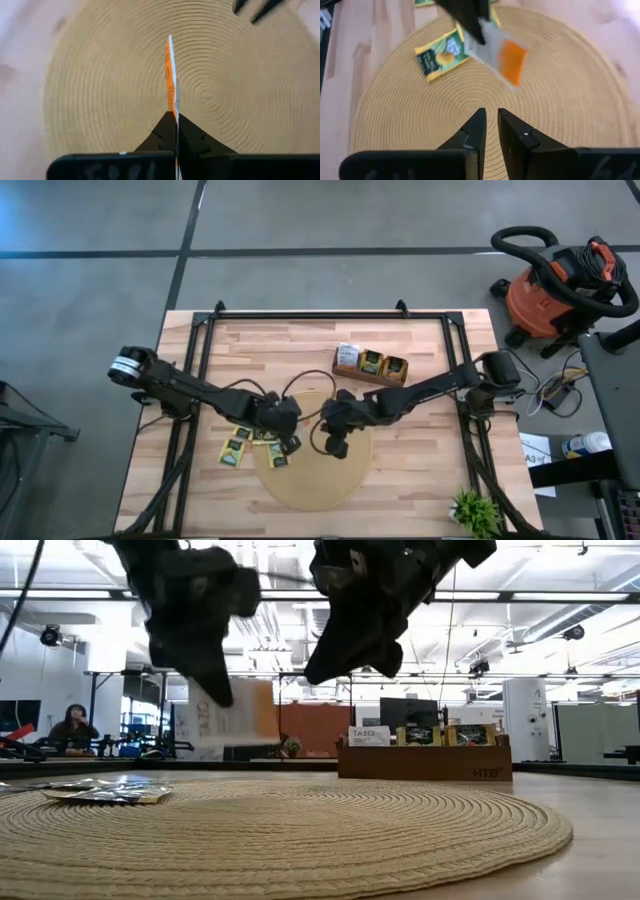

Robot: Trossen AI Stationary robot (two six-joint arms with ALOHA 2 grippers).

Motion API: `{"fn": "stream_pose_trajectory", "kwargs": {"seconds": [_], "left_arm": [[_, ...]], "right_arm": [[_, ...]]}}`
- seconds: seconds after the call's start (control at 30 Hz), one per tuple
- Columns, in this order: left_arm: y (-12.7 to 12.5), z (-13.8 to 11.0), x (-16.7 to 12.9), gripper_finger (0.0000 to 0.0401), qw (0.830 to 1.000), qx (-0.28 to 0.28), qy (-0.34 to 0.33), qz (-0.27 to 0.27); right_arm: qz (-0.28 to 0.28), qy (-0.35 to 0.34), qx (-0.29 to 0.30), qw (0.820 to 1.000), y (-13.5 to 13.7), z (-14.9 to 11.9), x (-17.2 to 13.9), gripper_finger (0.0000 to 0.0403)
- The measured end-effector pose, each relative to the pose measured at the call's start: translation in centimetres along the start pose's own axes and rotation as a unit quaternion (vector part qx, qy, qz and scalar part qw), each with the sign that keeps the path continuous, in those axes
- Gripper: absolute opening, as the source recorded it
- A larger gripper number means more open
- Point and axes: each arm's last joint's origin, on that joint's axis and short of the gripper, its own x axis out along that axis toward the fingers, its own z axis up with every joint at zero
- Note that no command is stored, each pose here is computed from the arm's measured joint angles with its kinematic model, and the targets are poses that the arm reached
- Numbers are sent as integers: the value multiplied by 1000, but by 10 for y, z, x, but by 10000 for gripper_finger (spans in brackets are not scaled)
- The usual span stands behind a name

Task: Pick & Place Tea
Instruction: Put the orange tea bag into the left section of the wooden organizer

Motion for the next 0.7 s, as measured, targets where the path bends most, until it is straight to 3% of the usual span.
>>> {"fn": "stream_pose_trajectory", "kwargs": {"seconds": [0.1,0.37,0.7], "left_arm": [[-3,7,-13,0,999,40,7,36],[-9,23,-39,0,990,122,17,68],[-11,29,-50,0,987,142,30,67]], "right_arm": [[-1,-11,-5,1000,-3,6,-7,47],[10,-47,-27,998,-4,20,-33,47],[36,-106,-42,993,-1,35,-82,47]]}}
